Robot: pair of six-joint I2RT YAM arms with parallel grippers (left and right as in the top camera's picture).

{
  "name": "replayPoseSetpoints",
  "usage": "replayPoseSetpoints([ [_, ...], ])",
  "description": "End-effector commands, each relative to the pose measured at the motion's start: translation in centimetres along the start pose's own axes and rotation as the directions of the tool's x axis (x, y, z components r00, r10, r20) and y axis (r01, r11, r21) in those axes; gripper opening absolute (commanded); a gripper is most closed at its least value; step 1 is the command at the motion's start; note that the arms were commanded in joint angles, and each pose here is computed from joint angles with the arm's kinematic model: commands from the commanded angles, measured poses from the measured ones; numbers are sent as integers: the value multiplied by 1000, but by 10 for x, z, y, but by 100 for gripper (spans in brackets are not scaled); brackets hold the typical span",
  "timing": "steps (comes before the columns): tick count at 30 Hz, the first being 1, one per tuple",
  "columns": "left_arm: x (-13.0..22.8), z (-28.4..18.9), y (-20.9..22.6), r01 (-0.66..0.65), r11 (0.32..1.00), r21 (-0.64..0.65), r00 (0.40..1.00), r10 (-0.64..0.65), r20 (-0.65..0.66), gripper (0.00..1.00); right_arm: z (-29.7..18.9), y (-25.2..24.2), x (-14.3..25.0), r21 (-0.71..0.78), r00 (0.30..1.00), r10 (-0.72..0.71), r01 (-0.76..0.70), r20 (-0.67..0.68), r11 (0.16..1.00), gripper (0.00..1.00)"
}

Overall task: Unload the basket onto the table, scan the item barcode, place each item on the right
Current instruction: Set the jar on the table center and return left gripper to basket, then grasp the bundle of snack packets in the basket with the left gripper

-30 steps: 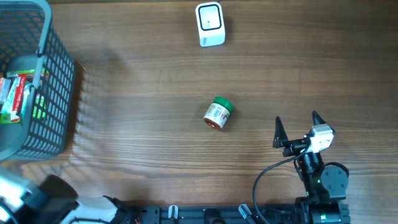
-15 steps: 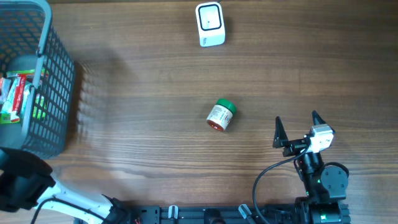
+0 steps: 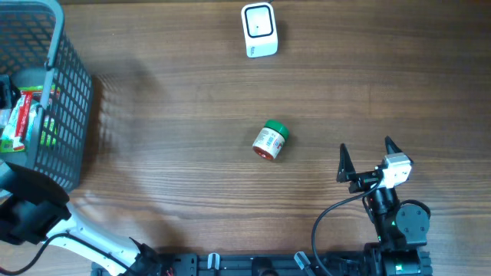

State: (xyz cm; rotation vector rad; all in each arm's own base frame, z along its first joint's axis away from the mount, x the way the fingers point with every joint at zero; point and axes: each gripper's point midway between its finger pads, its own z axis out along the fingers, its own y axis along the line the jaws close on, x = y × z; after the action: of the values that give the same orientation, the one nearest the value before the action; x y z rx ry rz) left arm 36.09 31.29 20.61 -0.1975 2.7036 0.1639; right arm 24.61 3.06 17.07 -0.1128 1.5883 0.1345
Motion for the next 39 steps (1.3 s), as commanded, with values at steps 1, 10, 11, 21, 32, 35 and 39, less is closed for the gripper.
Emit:
replayPoseSetpoints([
  [1, 9, 27, -12, 60, 994, 87, 998, -58, -20, 100, 0, -1, 0, 2, 1000, -7, 7, 2, 1000, 100],
  [10, 22, 80, -26, 12, 999, 45, 998, -9, -67, 99, 0, -1, 0, 2, 1000, -7, 7, 2, 1000, 100],
  [11, 22, 85, -25, 13, 1000, 26, 997, -11, -70, 99, 0, -1, 0, 2, 1000, -7, 7, 2, 1000, 100],
  [21, 33, 118, -19, 50, 997, -65, 996, -55, -67, 100, 0, -1, 0, 2, 1000, -6, 6, 2, 1000, 100],
  [32, 46, 136, -22, 48, 996, -71, 996, -54, -75, 100, 0, -1, 0, 2, 1000, -6, 6, 2, 1000, 100],
  [35, 48, 141, -21, 47, 995, -84, 996, -53, -68, 100, 0, -1, 0, 2, 1000, -6, 6, 2, 1000, 100],
  [39, 53, 148, -23, 47, 995, -83, 996, -53, -69, 100, 0, -1, 0, 2, 1000, -7, 7, 2, 1000, 100],
])
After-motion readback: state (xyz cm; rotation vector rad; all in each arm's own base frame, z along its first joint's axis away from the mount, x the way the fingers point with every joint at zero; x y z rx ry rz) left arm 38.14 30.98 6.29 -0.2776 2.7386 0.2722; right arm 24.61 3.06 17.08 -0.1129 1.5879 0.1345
